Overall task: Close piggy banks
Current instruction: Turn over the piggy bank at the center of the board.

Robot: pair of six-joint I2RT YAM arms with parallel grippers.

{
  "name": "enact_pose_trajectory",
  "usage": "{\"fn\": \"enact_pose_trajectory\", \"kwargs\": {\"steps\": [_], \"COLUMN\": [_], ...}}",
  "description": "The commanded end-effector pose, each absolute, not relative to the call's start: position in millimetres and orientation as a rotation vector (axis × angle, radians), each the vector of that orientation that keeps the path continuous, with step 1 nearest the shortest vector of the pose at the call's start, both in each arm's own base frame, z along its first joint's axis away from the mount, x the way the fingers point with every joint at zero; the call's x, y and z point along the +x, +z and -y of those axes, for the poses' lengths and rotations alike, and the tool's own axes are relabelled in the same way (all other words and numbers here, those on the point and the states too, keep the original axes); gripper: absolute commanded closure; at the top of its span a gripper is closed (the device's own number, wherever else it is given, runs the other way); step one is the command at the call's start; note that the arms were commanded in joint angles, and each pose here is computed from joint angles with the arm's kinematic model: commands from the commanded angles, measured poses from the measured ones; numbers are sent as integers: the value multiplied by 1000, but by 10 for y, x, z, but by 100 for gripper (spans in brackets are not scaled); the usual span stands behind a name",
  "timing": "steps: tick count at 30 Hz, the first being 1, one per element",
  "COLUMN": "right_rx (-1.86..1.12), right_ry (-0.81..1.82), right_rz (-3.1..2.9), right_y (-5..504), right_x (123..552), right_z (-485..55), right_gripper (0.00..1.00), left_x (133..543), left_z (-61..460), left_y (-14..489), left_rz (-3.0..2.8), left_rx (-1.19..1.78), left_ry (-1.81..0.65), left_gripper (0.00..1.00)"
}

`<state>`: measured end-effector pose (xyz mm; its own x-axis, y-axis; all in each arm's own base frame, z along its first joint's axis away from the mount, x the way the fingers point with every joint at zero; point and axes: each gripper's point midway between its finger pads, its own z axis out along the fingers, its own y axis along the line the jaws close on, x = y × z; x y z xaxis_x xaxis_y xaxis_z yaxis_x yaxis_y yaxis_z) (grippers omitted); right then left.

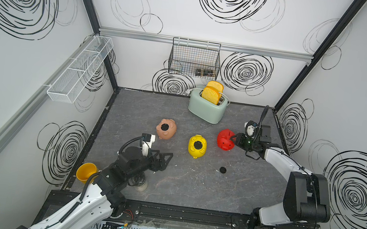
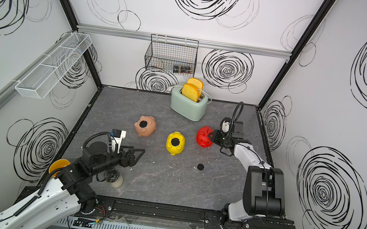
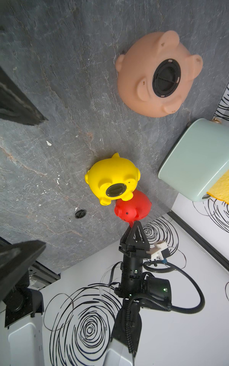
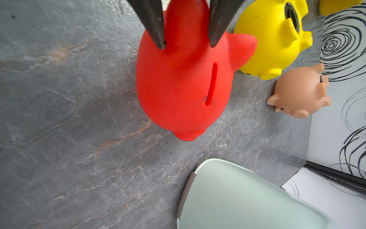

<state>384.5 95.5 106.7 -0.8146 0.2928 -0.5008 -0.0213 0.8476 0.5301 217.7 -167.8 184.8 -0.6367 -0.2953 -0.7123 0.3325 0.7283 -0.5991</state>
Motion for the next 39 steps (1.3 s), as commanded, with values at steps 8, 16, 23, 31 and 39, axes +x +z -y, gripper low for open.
{"fn": "enact_pose_trajectory", "kwargs": {"steps": [8, 16, 23, 31, 39], "right_rx": [281, 324, 332, 350, 391], "right_ry": [693, 695, 738, 786, 797], "right_rz": [-2532, -2547, -2552, -2550, -2540], "right_y": [776, 690, 666, 653, 652], "right_x": [3681, 3724, 3764, 3812, 3841], "right_z": [-782, -673, -658, -610, -512], "right_gripper": [62, 61, 61, 62, 63], "left_x": [2188, 2185, 2183, 2174, 2167], "left_z": [1700, 1706, 1709, 1718, 1719], "left_y": [1934, 1932, 1917, 1916, 1921], "left_rz": [-2023, -2024, -2026, -2028, -2027], "left_rx": [43, 45, 46, 50, 49], "left_ry": [-935, -938, -936, -939, -940], "left_gripper": [6, 6, 6, 6, 6]}}
